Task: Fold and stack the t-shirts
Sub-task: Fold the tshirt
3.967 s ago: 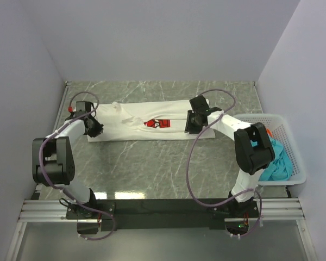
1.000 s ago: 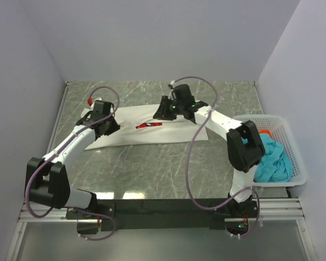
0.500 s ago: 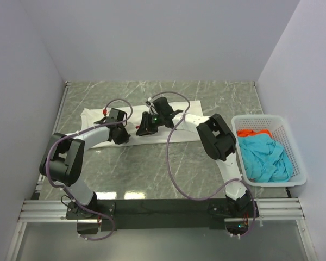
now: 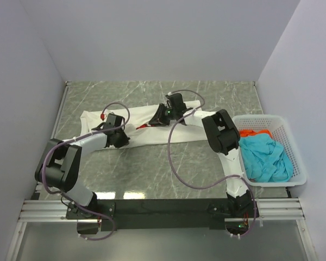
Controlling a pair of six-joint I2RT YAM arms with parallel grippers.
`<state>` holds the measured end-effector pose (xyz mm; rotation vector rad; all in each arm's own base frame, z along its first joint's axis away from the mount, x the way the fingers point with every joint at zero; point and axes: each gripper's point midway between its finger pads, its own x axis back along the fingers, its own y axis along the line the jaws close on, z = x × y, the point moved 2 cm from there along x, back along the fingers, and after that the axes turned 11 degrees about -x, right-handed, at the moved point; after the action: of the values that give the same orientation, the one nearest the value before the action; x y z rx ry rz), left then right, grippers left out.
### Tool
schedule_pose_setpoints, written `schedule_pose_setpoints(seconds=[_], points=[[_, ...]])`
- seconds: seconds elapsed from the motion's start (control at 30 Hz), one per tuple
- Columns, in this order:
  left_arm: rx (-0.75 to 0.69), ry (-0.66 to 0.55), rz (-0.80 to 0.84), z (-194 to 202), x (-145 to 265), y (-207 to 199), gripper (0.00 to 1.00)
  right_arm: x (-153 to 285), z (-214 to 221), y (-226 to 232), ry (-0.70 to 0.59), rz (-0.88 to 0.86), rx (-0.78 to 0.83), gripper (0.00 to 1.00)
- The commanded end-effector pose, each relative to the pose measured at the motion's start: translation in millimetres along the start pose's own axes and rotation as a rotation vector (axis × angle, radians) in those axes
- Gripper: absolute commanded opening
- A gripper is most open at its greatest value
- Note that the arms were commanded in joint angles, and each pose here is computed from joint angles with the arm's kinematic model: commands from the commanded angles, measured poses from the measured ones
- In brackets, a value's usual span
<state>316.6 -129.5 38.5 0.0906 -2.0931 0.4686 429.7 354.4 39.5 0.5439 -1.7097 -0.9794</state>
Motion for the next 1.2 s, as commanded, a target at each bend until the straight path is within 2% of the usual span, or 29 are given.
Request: schedule_pose_setpoints(seconds=[0.0,0.17,0.27,0.3,0.43,0.57,0.67,0.77,0.9,0.97,1.17], points=[[-0.011,0.199,-0.107,57.7,12.4,34.3,0.10,26.5,-26.5,11.1,-0.114,0.012,0.040,0.30],[0.026,0.206,-0.087,70.0,33.5,37.9,0.14,66.0,-19.2,20.3,-0.141,0.069,0.132,0.32],[0.039,0.157,-0.048,57.6,53.8,29.7,0.25,92.9,-4.6,22.8,-0.145,0.112,0.197,0.40],[0.042,0.122,-0.026,48.3,62.0,24.0,0.33,105.3,2.5,21.0,-0.137,0.143,0.224,0.40],[0.031,0.000,-0.011,-1.3,85.5,8.1,0.46,132.4,24.7,15.2,-0.127,0.212,0.289,0.50],[0.063,-0.095,-0.058,-53.6,91.0,24.1,0.59,155.4,40.7,9.7,-0.137,0.273,0.339,0.56],[0.079,-0.114,-0.097,-77.8,85.8,32.1,0.60,169.9,50.4,10.3,-0.135,0.278,0.349,0.58],[0.098,-0.087,-0.120,-82.1,77.9,33.6,0.60,182.0,55.8,13.9,-0.145,0.268,0.355,0.59],[0.136,-0.070,-0.160,-70.5,70.1,44.2,0.61,191.6,61.1,15.1,-0.150,0.260,0.362,0.59],[0.154,-0.066,-0.186,-67.5,67.4,49.9,0.69,192.3,63.0,13.2,-0.145,0.261,0.363,0.59],[0.155,-0.026,-0.205,-55.1,50.9,56.1,0.69,192.3,67.0,8.5,-0.140,0.258,0.370,0.59]])
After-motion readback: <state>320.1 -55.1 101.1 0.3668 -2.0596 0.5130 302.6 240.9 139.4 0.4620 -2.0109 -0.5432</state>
